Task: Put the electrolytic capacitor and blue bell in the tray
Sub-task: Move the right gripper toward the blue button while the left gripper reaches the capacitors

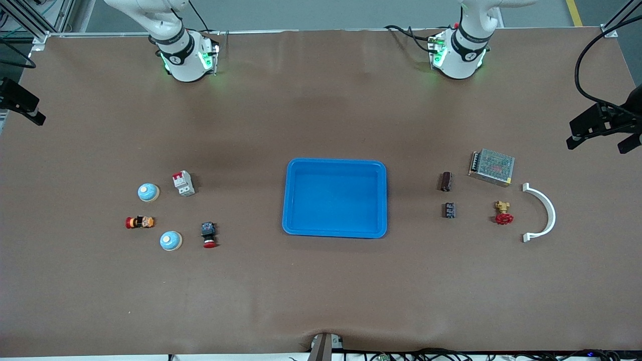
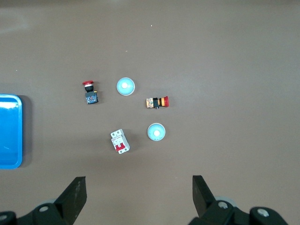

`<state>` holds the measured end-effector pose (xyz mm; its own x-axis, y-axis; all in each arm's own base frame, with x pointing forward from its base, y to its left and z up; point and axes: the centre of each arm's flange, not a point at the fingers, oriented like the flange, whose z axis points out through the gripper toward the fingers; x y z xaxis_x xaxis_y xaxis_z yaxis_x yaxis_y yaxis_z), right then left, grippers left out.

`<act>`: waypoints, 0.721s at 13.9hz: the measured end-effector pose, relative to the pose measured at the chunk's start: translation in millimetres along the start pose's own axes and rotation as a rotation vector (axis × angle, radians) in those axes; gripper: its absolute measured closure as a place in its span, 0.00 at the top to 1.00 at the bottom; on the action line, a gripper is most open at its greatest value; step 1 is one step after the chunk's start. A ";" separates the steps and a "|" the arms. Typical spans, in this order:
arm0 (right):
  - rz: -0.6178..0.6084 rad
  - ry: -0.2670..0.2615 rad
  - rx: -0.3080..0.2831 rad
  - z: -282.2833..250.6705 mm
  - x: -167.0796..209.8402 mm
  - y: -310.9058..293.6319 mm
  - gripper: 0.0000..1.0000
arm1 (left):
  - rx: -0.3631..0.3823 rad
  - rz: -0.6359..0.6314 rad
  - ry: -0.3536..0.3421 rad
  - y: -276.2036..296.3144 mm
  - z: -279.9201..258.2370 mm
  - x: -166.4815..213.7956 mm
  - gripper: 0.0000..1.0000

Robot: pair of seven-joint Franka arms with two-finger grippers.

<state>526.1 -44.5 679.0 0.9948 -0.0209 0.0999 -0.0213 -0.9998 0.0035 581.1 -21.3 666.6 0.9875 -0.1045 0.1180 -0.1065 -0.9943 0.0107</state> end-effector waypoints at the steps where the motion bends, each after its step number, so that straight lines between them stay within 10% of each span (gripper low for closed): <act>1: -0.001 0.000 -0.002 0.0 0.0 -0.4 1.00 | 0.000 0.001 0.001 1.3 -0.4 -0.1 1.00; 10: -0.032 0.010 0.039 10.3 10.4 -17.6 1.00 | -0.013 0.026 -0.024 42.0 -12.2 -11.2 1.00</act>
<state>537.8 -27.2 669.8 0.9939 0.0107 0.1102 0.0143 -0.9994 -0.0319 564.1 -61.6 677.8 0.9868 -0.1309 0.0949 -0.1334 -0.9908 0.0208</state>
